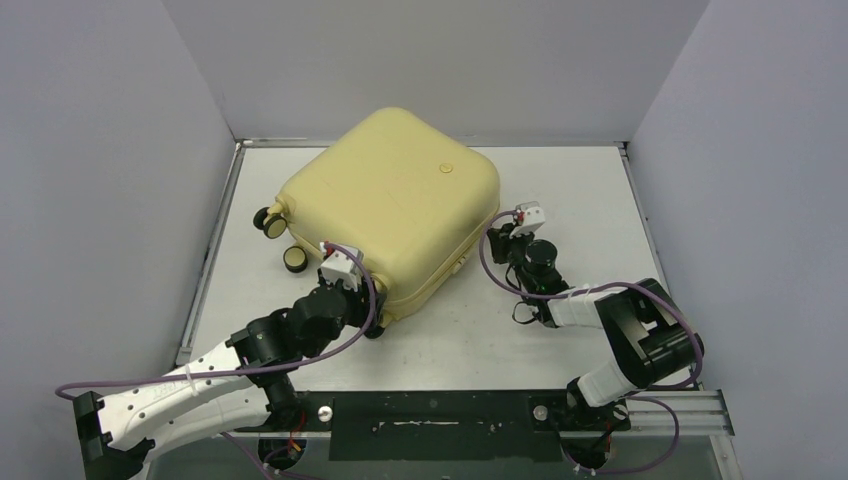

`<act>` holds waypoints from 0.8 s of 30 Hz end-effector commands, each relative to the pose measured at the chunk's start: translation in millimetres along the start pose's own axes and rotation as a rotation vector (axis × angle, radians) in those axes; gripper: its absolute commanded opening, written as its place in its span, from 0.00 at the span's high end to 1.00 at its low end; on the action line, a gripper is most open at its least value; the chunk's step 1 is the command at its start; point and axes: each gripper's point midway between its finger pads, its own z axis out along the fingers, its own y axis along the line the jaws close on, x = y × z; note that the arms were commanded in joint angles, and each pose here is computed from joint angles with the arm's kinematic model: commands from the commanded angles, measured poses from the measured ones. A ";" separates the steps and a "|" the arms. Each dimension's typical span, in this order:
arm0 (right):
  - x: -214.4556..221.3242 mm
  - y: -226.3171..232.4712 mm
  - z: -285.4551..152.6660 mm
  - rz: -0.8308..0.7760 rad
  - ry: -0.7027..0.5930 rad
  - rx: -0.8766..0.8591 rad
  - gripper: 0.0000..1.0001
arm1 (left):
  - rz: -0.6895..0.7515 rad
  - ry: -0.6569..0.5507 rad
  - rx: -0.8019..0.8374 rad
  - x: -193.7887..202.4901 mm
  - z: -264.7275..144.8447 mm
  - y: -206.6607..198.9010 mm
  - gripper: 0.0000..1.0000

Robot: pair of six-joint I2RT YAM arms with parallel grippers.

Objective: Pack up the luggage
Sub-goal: Zip the luggage at the center of the board.

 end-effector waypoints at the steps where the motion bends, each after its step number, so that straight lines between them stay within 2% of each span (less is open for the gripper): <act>1: -38.8 -48.5 0.5 0.017 -0.121 0.229 1.00 | 0.003 -0.044 -0.242 -0.2 -6.5 50.2 1.00; 13: -46.8 -100.0 11.7 0.025 -0.157 0.372 1.00 | 0.000 -0.054 -0.242 0.3 -8.5 49.9 1.00; 24: -48.1 -133.2 43.7 0.011 -0.164 0.422 1.00 | 0.012 -0.052 -0.212 3.2 -9.6 43.4 1.00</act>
